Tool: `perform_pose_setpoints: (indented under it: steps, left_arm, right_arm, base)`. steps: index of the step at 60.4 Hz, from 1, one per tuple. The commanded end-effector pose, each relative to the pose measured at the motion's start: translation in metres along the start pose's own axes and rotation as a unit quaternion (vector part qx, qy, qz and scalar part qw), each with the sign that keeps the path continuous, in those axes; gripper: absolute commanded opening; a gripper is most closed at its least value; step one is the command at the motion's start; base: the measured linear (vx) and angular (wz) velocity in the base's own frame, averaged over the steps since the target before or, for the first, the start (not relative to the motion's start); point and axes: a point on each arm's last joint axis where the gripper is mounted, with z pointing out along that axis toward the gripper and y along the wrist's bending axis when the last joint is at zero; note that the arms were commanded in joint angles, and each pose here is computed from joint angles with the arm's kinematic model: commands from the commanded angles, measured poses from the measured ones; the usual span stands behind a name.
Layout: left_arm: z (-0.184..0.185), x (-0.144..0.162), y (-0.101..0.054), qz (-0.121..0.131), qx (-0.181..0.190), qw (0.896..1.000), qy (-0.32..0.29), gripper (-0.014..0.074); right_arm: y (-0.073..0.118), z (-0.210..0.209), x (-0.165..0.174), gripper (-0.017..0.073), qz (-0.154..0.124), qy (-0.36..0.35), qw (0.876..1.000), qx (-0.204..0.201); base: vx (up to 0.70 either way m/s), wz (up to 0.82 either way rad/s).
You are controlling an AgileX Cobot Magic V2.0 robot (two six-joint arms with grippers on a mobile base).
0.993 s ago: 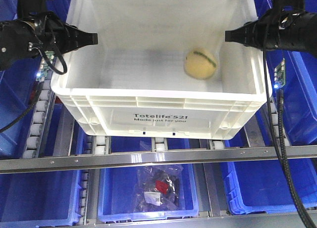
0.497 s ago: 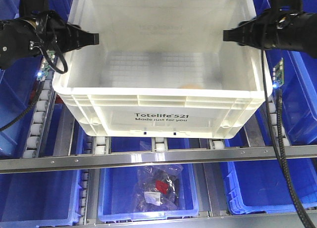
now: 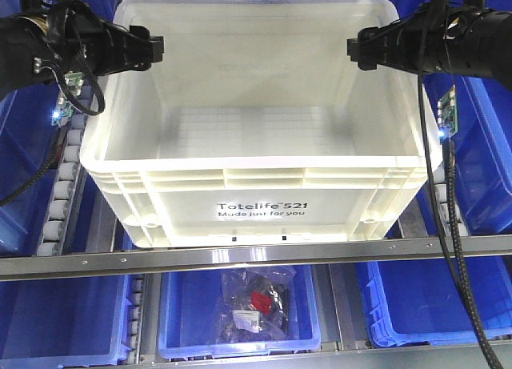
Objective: Place moving items into box and shelve
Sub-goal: 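Lower the crate onto the roller shelf with both grippers, then open both grippers and release the crate rims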
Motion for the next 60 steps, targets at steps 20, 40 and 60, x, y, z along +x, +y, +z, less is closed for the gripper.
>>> perform_pose_setpoints:
  steps: [20, 40, 60]
  left_arm:
    - [-0.017, -0.019, -0.005, 0.003, 0.009, 0.999, -0.043, 0.0528]
    - [-0.022, -0.022, -0.005, 0.003, 0.011, 0.999, -0.050, 0.0519]
    - [-0.059, -0.001, -0.002, 0.003, 0.033, 0.993, -0.115, 0.0517]
  right_arm:
    - [0.000, -0.019, -0.026, 0.0456, -0.008, -0.076, 0.997, 0.002]
    - [0.000, -0.019, -0.026, 0.0345, -0.008, -0.076, 0.997, 0.002]
    - [0.000, -0.019, -0.026, 0.0267, -0.008, -0.076, 0.997, 0.002]
  base:
    - [0.00, 0.00]
    - [0.00, 0.00]
    - [0.00, 0.00]
